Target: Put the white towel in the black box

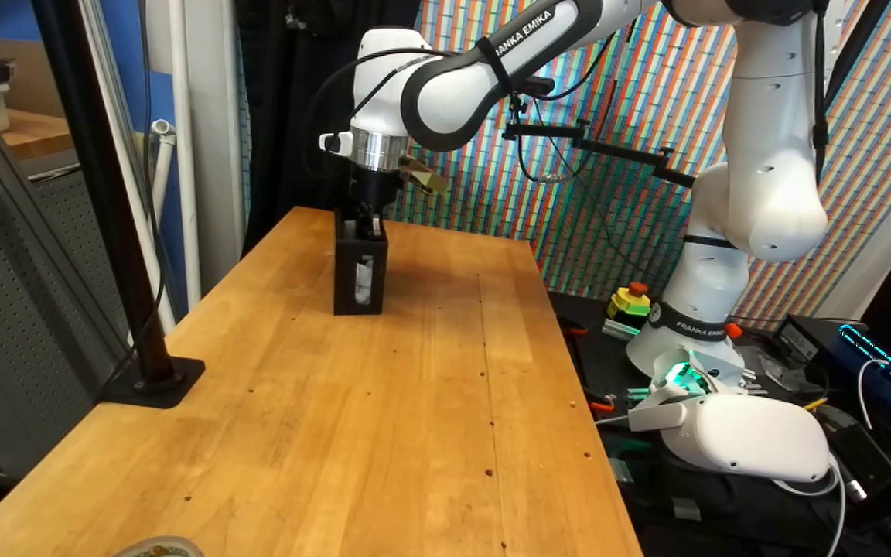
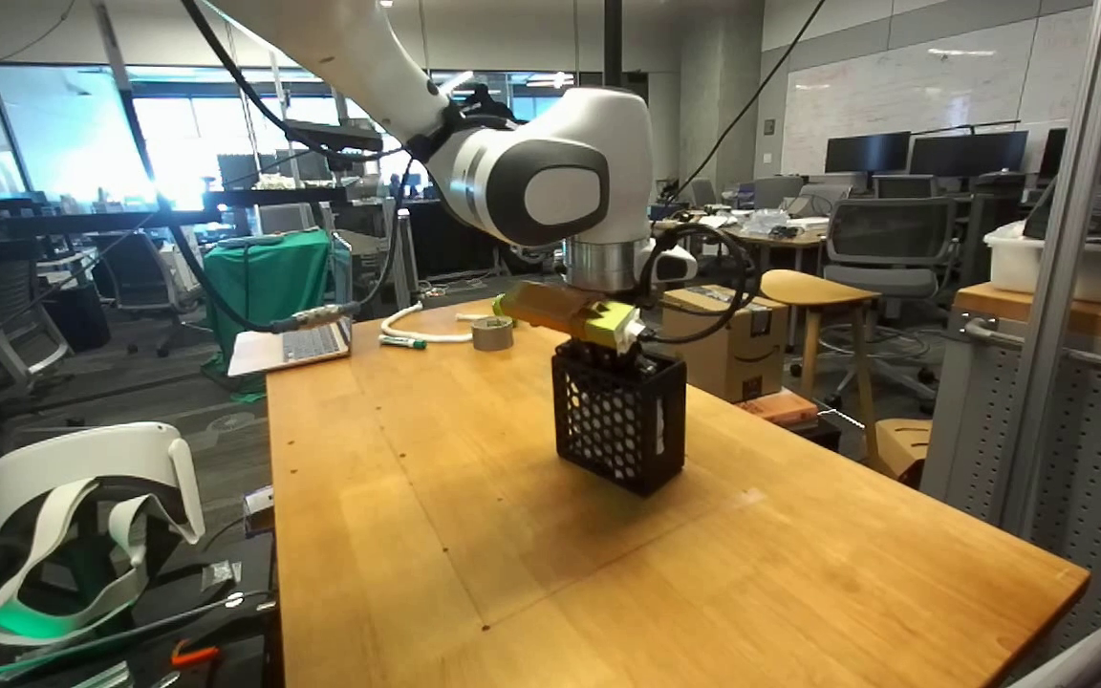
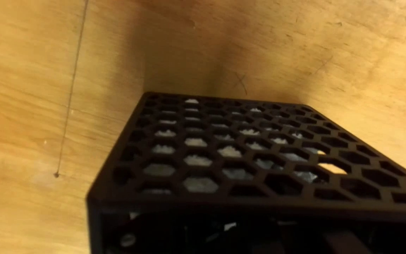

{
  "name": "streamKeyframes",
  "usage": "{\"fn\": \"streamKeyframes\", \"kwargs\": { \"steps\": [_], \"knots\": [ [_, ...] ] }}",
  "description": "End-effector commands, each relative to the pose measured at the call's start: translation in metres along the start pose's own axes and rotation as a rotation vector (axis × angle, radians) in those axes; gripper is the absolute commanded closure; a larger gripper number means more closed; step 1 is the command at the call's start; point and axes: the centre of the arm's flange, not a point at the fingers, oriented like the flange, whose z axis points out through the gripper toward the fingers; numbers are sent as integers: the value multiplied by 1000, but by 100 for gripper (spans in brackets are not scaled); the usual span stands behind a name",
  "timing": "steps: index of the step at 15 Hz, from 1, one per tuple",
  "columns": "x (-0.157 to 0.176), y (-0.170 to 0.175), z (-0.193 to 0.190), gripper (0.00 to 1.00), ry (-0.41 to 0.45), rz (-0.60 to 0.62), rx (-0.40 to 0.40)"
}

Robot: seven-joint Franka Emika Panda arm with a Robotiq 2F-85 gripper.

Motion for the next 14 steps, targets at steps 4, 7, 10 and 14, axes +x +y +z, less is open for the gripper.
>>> {"fn": "streamKeyframes", "kwargs": {
  "steps": [4, 7, 10, 14],
  "knots": [
    [-16, -5, -11, 87, 49, -12, -65],
    [-14, -30, -44, 61, 110, -94, -155],
    [-15, -54, -73, 41, 165, -161, -246],
    [-24, -77, -112, 9, 231, -208, -353]
  ]
}}
